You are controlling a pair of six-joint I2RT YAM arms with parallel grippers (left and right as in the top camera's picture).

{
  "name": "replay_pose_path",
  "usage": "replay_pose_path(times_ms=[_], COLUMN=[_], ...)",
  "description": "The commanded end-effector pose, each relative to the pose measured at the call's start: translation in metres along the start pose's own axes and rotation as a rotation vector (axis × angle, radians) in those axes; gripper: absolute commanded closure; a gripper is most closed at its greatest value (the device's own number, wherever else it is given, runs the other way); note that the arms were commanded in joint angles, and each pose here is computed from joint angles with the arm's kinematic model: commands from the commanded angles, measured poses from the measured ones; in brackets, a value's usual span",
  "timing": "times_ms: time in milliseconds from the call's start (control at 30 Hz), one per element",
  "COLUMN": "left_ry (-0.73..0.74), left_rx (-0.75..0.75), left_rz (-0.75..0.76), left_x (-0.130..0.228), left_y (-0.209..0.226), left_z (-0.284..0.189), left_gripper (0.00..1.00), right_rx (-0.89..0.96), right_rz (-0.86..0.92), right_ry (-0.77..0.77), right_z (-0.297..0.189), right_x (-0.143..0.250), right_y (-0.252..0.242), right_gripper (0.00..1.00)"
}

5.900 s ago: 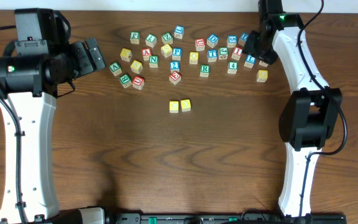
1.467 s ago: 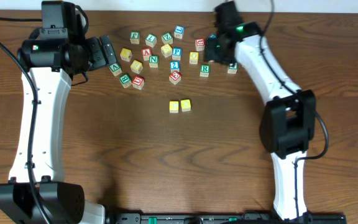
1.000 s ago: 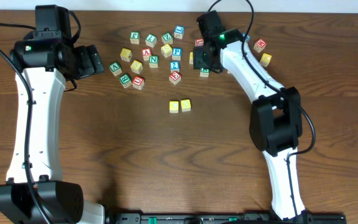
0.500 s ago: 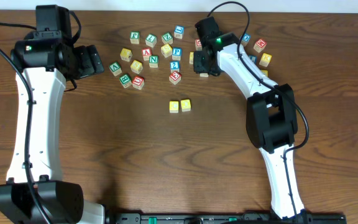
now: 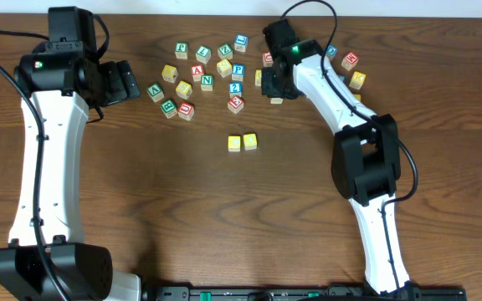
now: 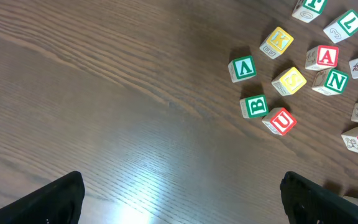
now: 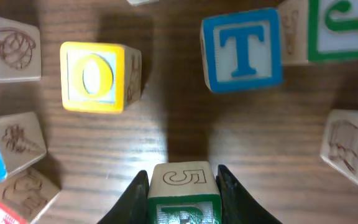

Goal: Spell out CORL
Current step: 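Lower the right gripper and grasp the green R block, then place the R block right of the O block and open the gripper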

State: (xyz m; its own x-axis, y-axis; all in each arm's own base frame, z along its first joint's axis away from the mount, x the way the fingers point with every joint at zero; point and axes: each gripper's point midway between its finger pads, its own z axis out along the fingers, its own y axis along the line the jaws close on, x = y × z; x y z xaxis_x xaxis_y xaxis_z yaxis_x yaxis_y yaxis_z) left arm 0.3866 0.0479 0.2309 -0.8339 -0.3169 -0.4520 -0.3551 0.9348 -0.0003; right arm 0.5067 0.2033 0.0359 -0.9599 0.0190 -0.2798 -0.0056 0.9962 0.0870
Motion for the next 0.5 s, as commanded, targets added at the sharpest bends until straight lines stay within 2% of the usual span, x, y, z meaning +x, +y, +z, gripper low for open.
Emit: replay_pose_path(times_ms=[0,233,467], left_ry=[0.009,0.008,0.004], left_rx=[-0.016,-0.016,-0.015], left_rz=[0.020,0.019,0.019], left_x=[0.001,0.001,0.000], left_y=[0.003,0.003,0.003], left_z=[0.004,0.004,0.004], left_gripper=[0.01,0.01,0.01], right_rx=[-0.023,0.027,0.053], right_rz=[0.004,-0.027,-0.092], right_ry=[-0.037,0.180,0.255], right_z=[-0.040,-0.043,-0.035], right_x=[-0.010,0.050,0.084], right_y=[0.004,0.000,0.018], right_gripper=[0.77,0.78,0.79])
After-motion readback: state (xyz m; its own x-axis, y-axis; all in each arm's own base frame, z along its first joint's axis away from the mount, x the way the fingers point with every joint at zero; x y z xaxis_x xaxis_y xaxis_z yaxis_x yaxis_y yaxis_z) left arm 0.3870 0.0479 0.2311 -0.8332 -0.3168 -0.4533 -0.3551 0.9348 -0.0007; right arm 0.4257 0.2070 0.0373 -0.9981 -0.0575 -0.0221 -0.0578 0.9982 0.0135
